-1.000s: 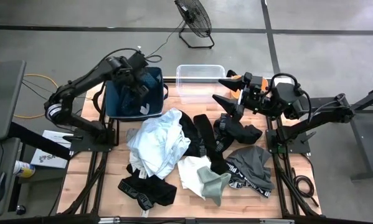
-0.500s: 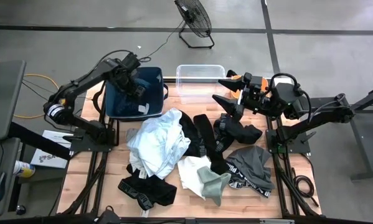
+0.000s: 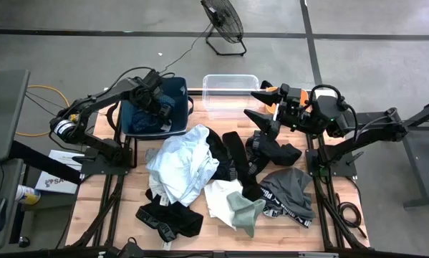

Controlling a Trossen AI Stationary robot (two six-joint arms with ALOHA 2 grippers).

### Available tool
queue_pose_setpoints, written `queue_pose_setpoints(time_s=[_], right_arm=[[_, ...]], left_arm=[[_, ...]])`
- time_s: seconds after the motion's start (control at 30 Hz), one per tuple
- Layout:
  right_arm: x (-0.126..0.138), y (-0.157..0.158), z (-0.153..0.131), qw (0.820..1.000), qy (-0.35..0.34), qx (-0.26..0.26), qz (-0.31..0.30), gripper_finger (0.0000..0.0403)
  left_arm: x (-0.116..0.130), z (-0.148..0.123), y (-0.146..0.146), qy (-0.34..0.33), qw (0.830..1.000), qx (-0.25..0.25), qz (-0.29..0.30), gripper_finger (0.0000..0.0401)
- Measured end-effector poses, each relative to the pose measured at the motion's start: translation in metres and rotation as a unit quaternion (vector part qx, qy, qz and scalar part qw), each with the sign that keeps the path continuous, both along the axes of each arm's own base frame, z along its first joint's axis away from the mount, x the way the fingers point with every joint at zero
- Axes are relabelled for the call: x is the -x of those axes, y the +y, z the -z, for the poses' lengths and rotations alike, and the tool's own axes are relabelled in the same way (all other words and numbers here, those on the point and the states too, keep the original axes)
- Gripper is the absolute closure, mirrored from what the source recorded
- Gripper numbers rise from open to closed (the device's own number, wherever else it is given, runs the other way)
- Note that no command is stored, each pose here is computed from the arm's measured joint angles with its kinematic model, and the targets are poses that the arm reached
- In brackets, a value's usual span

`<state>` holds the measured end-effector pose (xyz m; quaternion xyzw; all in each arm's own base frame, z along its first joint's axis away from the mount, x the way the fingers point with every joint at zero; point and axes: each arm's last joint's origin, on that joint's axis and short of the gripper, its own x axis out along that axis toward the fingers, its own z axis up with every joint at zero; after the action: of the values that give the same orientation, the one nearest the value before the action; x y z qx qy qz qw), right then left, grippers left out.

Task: Pick & Place Cloths
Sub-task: Put the blue plaid shirt into the blue bin, then put the white plaid shirt into the blue bin

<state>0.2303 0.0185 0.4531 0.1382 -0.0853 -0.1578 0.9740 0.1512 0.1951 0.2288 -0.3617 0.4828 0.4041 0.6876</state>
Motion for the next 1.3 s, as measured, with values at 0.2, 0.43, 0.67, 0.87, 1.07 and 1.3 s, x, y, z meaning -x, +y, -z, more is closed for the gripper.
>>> queue_pose_setpoints(time_s=[0.2,0.43,0.67,0.87,1.07,1.3], right_arm=[[0.0,0.0,0.0,1.0,0.002,-0.001,0.0,0.0053],[0.0,0.0,0.001,1.0,0.004,-0.001,0.0,0.0053],[-0.001,0.0,0.013,0.998,0.068,0.008,-0.001,0.0053],[-0.001,0.0,0.038,0.987,0.158,-0.021,-0.001,0.0053],[-0.007,0.003,0.086,0.972,0.223,-0.076,-0.023,0.0053],[-0.008,0.009,0.143,0.938,0.31,-0.112,-0.11,0.0053]], left_arm=[[0.0,0.003,0.0,-0.008,1.0,0.001,-0.009,0.037],[-0.002,0.0,0.001,-0.021,1.0,-0.003,0.011,0.0259],[-0.009,-0.022,0.006,-0.064,0.998,-0.008,0.02,0.0129],[-0.012,-0.052,0.01,-0.079,0.996,-0.024,0.022,0.0106],[-0.009,-0.076,0.005,-0.108,0.993,-0.031,0.03,0.0105],[-0.01,-0.092,-0.026,-0.132,0.99,-0.016,0.057,0.0105]])
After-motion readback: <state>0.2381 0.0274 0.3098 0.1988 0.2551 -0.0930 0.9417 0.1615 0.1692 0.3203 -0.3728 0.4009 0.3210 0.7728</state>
